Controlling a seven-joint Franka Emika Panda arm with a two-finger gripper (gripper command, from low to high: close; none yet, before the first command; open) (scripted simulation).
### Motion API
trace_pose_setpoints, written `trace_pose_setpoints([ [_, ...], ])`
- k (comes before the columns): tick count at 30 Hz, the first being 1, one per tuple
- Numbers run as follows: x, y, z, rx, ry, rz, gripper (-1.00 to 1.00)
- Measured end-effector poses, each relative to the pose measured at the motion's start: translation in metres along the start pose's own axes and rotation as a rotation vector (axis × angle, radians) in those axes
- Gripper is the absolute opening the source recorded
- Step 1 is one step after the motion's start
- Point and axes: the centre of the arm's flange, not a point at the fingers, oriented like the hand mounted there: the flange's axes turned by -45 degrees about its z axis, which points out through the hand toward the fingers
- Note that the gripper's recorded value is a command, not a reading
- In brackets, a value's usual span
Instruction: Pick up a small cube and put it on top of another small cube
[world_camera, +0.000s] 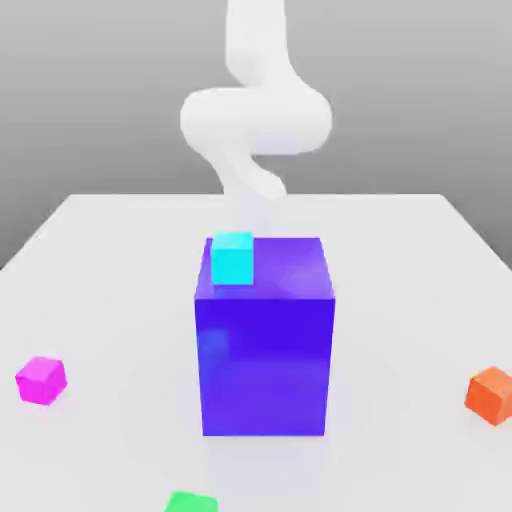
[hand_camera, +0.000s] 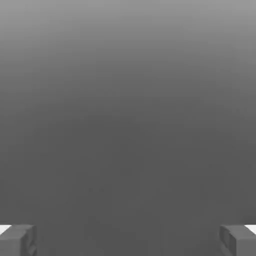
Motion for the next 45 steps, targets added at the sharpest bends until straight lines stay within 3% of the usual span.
trace_pose_setpoints([
  [11,-0.082,0.169,0.207,-0.309,-0.264,0.693,0.0],
  [19,-0.227,0.294,0.287,-0.526,-0.408,1.243,0.0],
  [23,-0.31,0.323,0.312,-0.615,-0.479,1.497,0.0],
  [29,-0.366,0.331,0.36,-0.638,-0.496,1.558,0.0],
  [30,-0.371,0.331,0.365,-0.638,-0.496,1.558,-1.0],
  [37,-0.371,0.331,0.364,-0.638,-0.494,1.559,-1.0],
  [42,-0.338,0.328,0.328,-0.637,-0.494,1.559,-1.0],
  [45,-0.302,0.302,0.338,-0.591,-0.529,1.429,-1.0],
])
